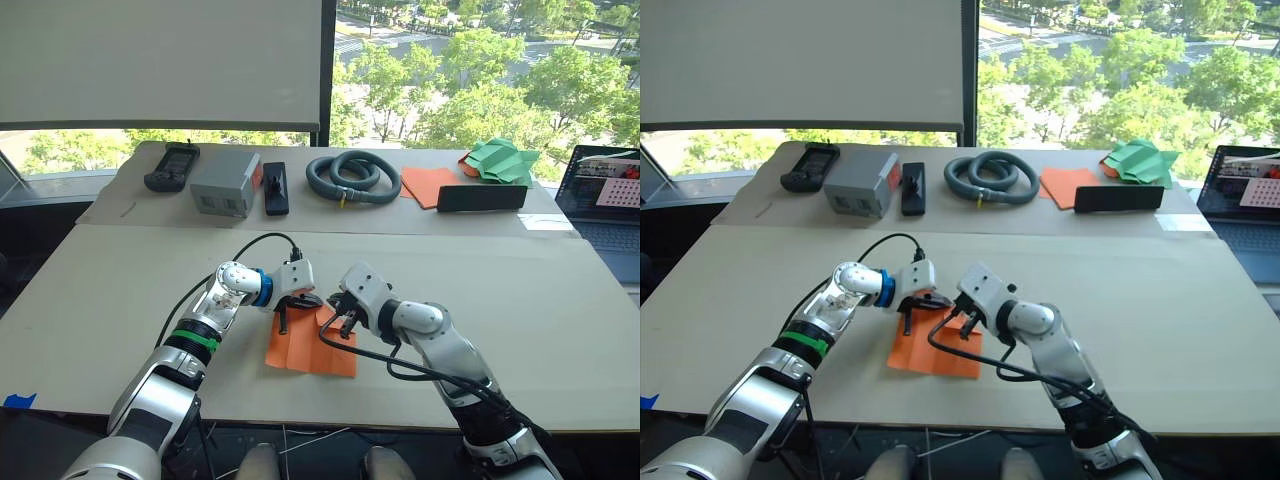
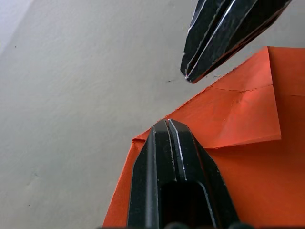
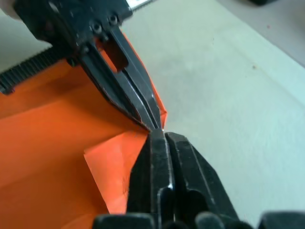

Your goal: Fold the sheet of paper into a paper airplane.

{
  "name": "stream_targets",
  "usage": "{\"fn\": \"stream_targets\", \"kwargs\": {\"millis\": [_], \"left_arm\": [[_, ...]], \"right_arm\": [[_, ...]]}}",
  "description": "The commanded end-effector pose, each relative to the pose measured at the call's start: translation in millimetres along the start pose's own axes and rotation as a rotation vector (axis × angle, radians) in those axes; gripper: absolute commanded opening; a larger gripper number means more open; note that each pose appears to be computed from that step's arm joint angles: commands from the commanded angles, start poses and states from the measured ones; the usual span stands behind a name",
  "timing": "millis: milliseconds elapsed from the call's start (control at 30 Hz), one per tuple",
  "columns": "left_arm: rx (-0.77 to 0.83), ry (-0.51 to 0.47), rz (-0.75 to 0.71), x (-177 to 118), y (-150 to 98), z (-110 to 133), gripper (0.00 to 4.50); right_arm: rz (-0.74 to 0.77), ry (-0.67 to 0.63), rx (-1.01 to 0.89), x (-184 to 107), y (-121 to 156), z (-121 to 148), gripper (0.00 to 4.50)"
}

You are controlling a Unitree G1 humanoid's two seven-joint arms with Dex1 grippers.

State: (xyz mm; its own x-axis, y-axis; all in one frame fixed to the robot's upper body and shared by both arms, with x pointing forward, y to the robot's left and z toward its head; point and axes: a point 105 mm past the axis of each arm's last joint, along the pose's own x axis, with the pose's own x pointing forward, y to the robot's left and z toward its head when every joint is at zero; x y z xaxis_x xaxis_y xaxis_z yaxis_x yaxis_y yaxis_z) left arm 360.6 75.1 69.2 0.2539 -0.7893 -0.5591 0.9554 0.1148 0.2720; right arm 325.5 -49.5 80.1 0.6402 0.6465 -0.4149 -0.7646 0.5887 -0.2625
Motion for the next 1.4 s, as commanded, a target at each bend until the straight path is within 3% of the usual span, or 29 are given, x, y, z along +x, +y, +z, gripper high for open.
{"fn": "stream_targets", "kwargs": {"millis": [33,300,600,767,1400], "left_arm": [[-0.027,0.067,-0.037,3.4,-9.8,-16.8,0.00],[-0.026,0.070,-0.035,2.3,-9.5,-17.0,0.00],[-0.023,0.078,-0.031,1.0,-8.9,-18.1,0.00],[-0.023,0.082,-0.032,0.3,-8.9,-18.9,0.00],[-0.019,0.098,-0.038,-1.7,-9.5,-22.4,0.00]], "right_arm": [[-0.006,-0.034,-0.025,7.3,-0.2,10.0,0.05],[-0.003,0.027,-0.008,16.8,0.5,-4.4,0.05],[0.085,0.165,0.034,15.3,21.1,-37.1,0.05],[0.090,0.232,-0.039,11.1,25.5,-52.2,0.05],[0.137,0.358,0.031,-20.4,49.4,-89.8,0.05]]}}
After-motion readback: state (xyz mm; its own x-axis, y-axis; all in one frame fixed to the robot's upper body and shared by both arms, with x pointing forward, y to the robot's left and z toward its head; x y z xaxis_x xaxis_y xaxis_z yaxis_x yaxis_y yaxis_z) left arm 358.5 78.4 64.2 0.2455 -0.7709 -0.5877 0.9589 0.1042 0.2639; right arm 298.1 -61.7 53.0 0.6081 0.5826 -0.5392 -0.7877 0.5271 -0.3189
